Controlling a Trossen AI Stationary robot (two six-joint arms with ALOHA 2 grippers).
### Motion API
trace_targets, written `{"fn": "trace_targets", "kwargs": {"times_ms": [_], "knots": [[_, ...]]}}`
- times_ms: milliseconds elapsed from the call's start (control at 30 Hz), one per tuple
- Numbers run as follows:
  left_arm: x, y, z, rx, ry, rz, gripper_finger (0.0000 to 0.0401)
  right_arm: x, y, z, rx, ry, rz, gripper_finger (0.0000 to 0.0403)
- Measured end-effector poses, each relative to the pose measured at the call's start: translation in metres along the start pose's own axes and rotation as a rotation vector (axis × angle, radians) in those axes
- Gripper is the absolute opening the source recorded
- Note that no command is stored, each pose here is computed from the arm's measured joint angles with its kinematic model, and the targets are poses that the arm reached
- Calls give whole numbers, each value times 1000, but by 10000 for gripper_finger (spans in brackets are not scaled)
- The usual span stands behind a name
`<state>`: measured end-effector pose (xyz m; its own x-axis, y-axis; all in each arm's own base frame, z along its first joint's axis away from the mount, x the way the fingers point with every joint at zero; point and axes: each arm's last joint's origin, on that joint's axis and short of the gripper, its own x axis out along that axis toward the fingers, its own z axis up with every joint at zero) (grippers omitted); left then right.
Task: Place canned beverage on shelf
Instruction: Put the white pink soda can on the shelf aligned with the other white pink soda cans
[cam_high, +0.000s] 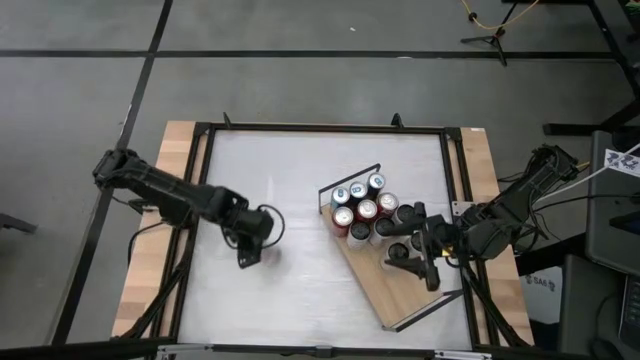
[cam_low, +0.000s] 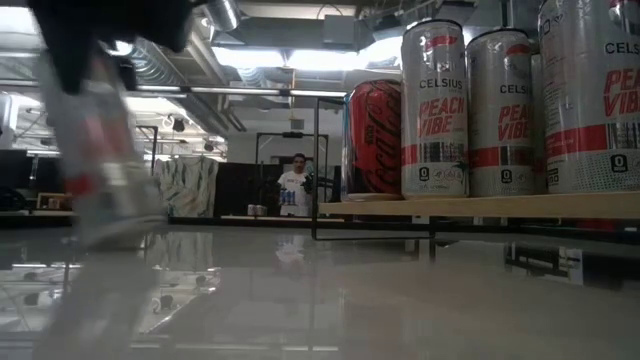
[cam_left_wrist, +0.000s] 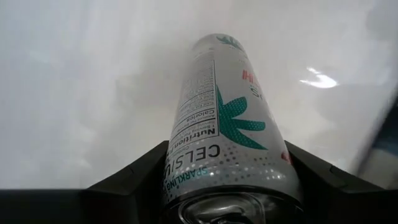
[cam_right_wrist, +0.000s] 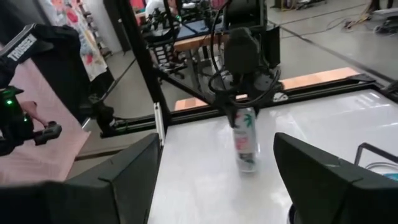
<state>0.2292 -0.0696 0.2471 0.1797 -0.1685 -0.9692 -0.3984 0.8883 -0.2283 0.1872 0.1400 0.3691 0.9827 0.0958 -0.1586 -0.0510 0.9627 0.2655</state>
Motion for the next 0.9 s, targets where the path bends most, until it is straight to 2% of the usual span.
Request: {"fn": "trace_targets", "kwargs": {"times_ms": [133,233,300,367,467,633,900], "knots": [[-4,20,10,183,-22,126,238,0,0,1,4,-9,-12,305],[-13,34,12,303,12,275,239,0,0,0,5,-9,-13,305],[-20,40,12,360,41,364,239,1,0,0,5,-8,-14,305],[-31,41,15,392,40,408,239,4,2,-1,6,-11,-15,305],[-40,43,11,419,98,427,239,10,5,-4,8,-12,-15,305],[-41,38,4,445,162,375,239,22,10,-16,-20,25,-30,305],[-28,16,-5,539,210,356,240,40,17,-31,-41,54,-37,305]]}}
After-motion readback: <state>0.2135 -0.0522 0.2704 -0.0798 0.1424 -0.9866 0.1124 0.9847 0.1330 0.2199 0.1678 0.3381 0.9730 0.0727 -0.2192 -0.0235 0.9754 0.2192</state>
